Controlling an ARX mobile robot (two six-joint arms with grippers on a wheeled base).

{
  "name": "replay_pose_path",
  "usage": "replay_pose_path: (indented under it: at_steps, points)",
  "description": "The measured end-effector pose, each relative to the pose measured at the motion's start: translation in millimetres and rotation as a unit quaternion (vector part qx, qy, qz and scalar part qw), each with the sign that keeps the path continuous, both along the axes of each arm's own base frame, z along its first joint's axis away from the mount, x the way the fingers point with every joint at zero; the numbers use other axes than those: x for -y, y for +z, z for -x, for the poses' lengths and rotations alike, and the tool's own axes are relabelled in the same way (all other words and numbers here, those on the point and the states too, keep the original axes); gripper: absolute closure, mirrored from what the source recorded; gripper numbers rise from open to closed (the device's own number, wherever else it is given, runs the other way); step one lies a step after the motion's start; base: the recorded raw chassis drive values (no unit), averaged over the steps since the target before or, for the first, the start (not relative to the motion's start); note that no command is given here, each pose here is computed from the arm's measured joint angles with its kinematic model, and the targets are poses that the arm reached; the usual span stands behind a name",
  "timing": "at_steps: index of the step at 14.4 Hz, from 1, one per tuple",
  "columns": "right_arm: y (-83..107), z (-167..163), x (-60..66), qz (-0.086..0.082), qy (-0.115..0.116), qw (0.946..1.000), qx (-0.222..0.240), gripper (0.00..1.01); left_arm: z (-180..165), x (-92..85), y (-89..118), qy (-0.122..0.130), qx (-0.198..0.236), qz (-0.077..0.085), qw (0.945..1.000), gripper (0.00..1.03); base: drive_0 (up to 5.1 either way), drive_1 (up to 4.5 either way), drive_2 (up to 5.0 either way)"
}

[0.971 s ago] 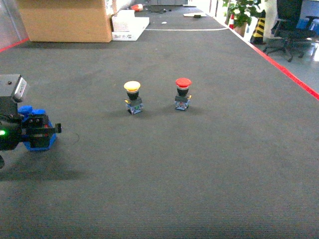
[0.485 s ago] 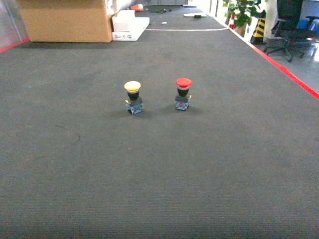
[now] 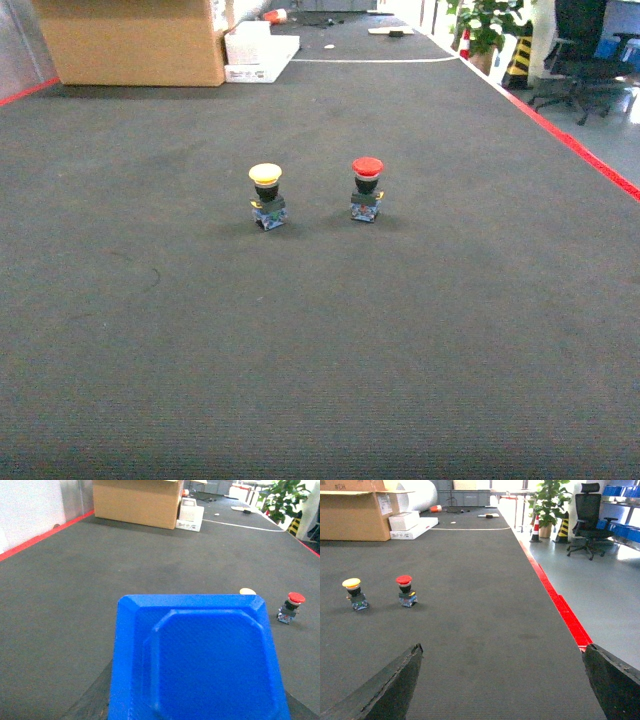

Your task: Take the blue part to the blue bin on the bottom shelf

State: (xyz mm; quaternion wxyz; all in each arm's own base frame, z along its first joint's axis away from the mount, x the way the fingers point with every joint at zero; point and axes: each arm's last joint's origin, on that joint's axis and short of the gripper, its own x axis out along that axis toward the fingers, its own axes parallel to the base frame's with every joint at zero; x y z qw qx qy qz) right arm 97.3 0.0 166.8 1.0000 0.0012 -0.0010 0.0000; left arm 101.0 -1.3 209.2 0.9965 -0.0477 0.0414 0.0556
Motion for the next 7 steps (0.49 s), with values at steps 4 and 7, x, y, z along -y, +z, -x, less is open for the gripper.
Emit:
replay_pose_path:
  at_steps: [4,7]
  points:
    - [0.0,0.0,0.0,0.000,0.000,1.0000,0.000,0.03,0.0,0.0,0.0,0.001,0.000,0.000,1.0000,0.60,0.0,0.00,0.0]
    - [0.0,0.0,0.0,0.000,0.000,1.0000,0.000,0.03,0.0,0.0,0.1,0.001,0.000,0.000,1.0000,0.60,0.0,-1.36,1.4]
